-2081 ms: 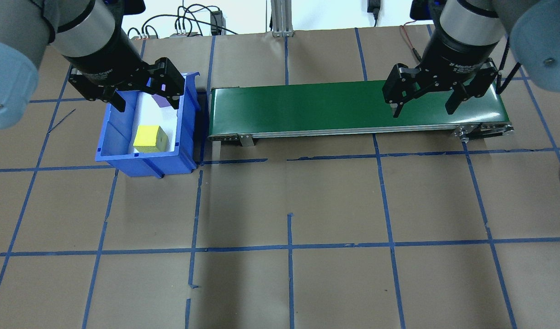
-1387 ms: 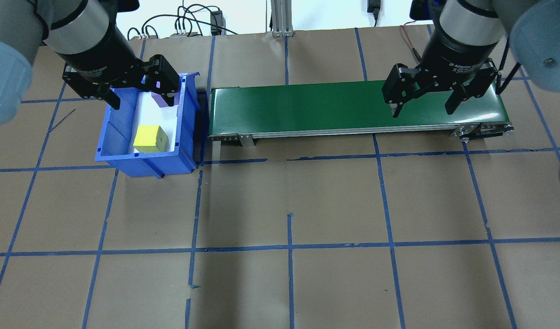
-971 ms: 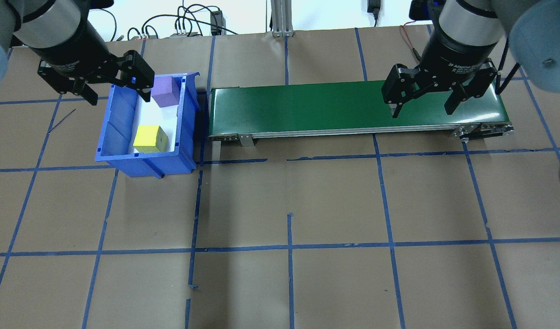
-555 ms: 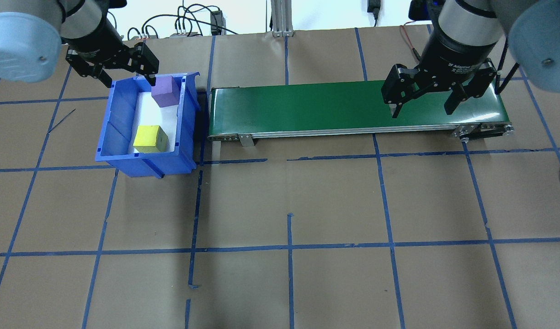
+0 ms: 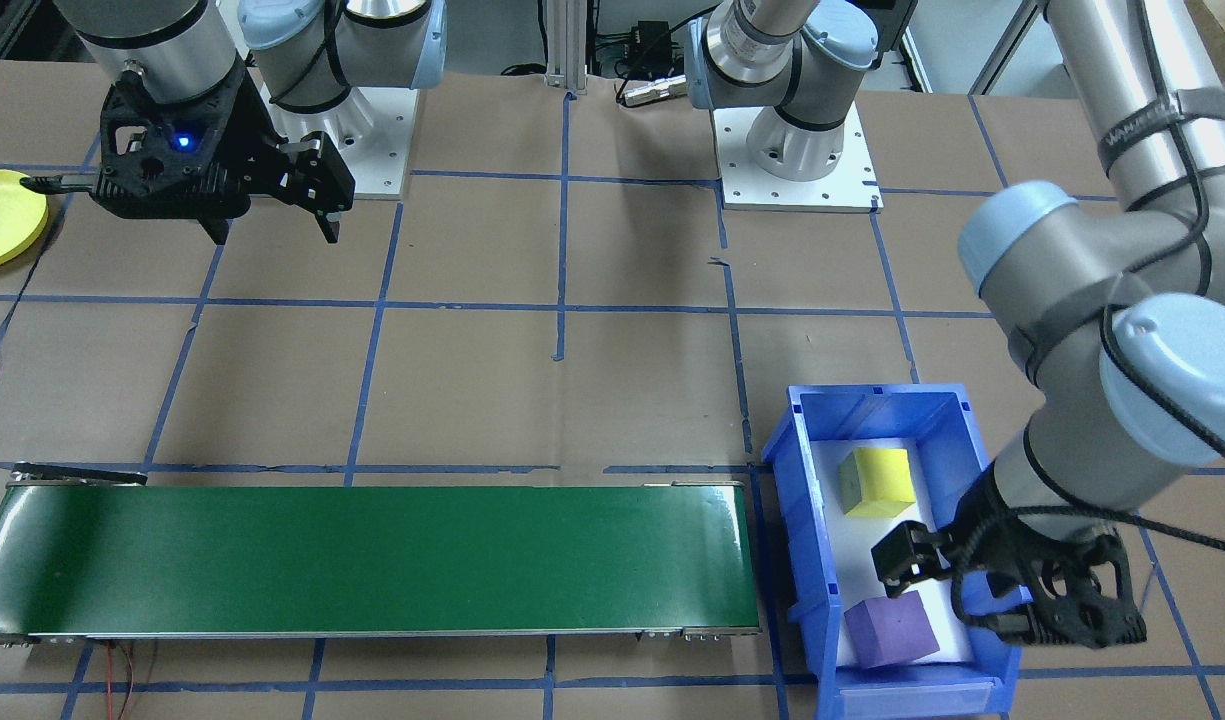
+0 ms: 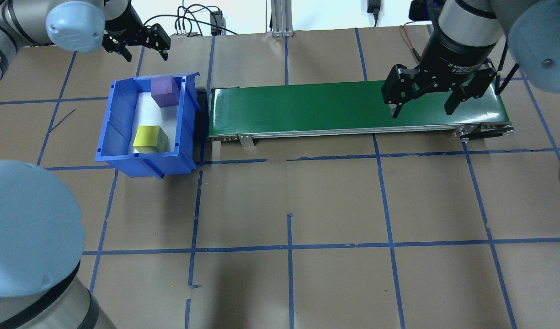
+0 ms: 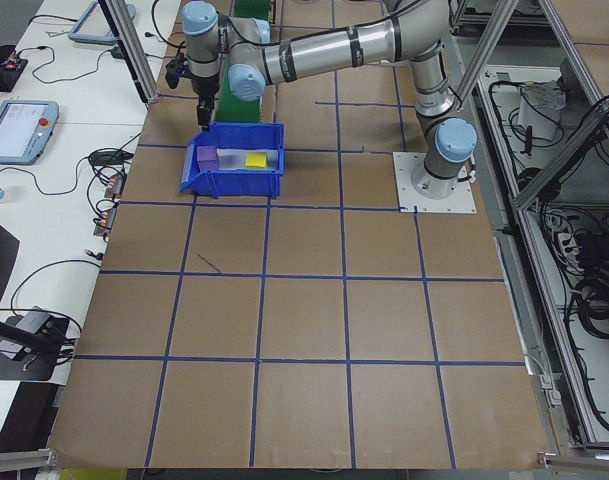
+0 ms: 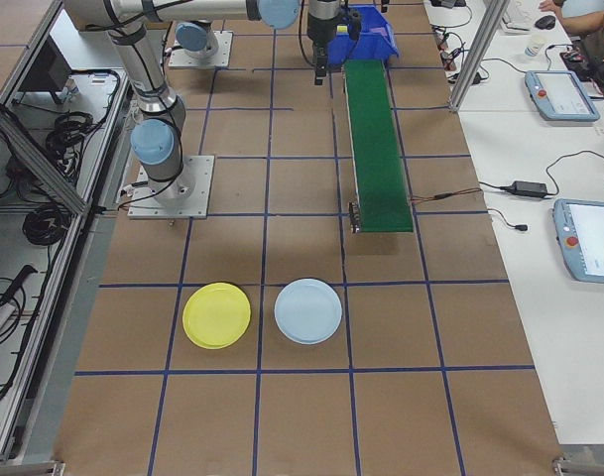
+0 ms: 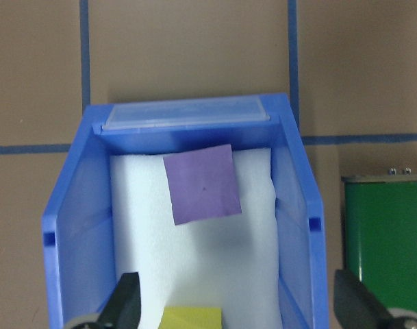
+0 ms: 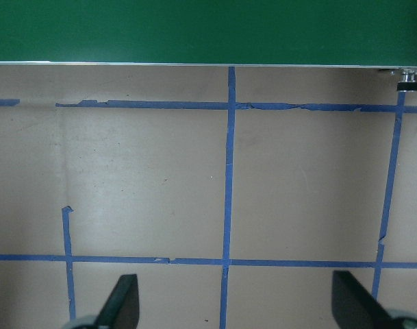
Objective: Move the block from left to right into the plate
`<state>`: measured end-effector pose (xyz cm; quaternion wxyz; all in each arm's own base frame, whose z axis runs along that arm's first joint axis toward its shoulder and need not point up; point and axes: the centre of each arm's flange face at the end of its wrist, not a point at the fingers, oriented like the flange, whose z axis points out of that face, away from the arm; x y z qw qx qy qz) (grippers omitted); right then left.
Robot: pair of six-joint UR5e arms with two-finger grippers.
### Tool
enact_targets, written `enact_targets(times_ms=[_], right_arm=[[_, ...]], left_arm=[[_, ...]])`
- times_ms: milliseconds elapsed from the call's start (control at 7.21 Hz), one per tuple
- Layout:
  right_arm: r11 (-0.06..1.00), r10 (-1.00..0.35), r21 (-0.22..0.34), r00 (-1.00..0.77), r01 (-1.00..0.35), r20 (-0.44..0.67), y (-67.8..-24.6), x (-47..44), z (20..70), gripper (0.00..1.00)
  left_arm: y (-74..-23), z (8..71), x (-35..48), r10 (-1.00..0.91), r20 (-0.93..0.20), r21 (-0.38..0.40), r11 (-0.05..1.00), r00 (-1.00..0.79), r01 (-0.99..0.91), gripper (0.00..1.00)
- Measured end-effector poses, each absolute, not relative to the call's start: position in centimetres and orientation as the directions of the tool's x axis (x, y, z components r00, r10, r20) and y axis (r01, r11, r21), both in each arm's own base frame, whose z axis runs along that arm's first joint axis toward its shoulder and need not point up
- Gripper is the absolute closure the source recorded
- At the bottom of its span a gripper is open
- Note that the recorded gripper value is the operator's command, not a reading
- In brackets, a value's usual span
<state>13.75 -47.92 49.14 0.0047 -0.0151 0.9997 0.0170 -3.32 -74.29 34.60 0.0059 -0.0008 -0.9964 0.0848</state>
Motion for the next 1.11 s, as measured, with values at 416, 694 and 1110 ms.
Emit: enact_targets(times_ms=[416, 694, 1110], right_arm=[[0.999, -0.029, 0.035, -1.0, -0.029, -0.009, -48.0, 13.7, 49.1, 0.0], [0.999, -0.028, 0.035, -1.0, -0.029, -0.009, -48.0, 13.7, 49.1, 0.0], [0.999, -0.029, 0.033, -1.0, -0.029, -0.009, -48.0, 13.7, 49.1, 0.0]], left_arm=[[-78.1, 28.9, -1.0, -0.008, 0.051, -0.184, 0.983, -0.999, -0.017, 0.0], [-78.4, 25.7, -0.9, -0.012, 0.062, -0.146, 0.989, -0.998, -0.021, 0.0], [-77.0, 22.3, -1.2, -0.009, 0.074, -0.075, 0.997, -0.997, -0.015, 0.0]])
